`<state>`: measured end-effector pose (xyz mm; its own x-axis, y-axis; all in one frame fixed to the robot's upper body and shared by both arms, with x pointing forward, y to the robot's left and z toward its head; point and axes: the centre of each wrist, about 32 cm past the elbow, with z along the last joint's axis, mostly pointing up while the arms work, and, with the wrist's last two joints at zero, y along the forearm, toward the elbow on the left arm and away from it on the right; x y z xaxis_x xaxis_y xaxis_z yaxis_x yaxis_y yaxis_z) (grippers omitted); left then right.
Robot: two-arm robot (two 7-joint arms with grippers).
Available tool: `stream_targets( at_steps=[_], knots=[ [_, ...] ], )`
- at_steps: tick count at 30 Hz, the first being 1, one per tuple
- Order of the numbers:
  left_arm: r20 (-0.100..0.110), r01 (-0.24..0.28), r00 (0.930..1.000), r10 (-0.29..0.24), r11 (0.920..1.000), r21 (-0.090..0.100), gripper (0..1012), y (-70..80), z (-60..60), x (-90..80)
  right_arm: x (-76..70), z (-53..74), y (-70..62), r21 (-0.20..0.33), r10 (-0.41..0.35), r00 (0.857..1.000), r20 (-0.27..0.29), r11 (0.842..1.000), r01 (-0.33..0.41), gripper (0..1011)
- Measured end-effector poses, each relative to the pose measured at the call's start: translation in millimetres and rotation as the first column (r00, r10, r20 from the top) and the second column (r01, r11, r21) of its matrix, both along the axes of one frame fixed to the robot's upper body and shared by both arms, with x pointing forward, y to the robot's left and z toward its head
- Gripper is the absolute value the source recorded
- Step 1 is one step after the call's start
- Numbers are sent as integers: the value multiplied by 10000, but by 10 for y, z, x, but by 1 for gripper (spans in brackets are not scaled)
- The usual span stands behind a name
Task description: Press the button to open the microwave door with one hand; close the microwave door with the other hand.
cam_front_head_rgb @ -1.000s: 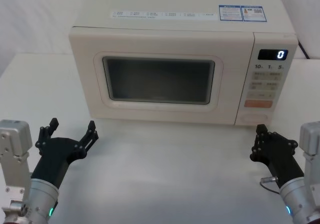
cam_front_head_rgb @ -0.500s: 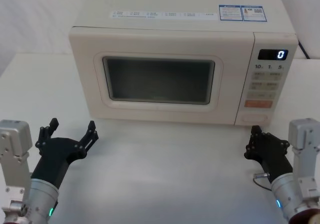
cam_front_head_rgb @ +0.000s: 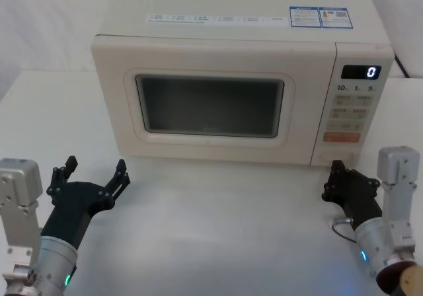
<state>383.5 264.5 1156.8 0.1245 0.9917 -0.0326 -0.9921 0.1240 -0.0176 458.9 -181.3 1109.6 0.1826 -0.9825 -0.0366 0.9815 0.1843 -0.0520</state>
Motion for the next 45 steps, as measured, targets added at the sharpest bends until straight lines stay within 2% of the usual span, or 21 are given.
stream_targets(
  at_steps=[20,45],
  knots=[
    [0,1,10000,-1,10000,0,1001,0,0,0,213,13,-11,131,-146,9999,51,9998,145,0],
    [0,1,10000,-1,10000,-1,1001,0,0,0,325,-16,8,86,-145,9999,-34,9999,146,0]
  ],
)
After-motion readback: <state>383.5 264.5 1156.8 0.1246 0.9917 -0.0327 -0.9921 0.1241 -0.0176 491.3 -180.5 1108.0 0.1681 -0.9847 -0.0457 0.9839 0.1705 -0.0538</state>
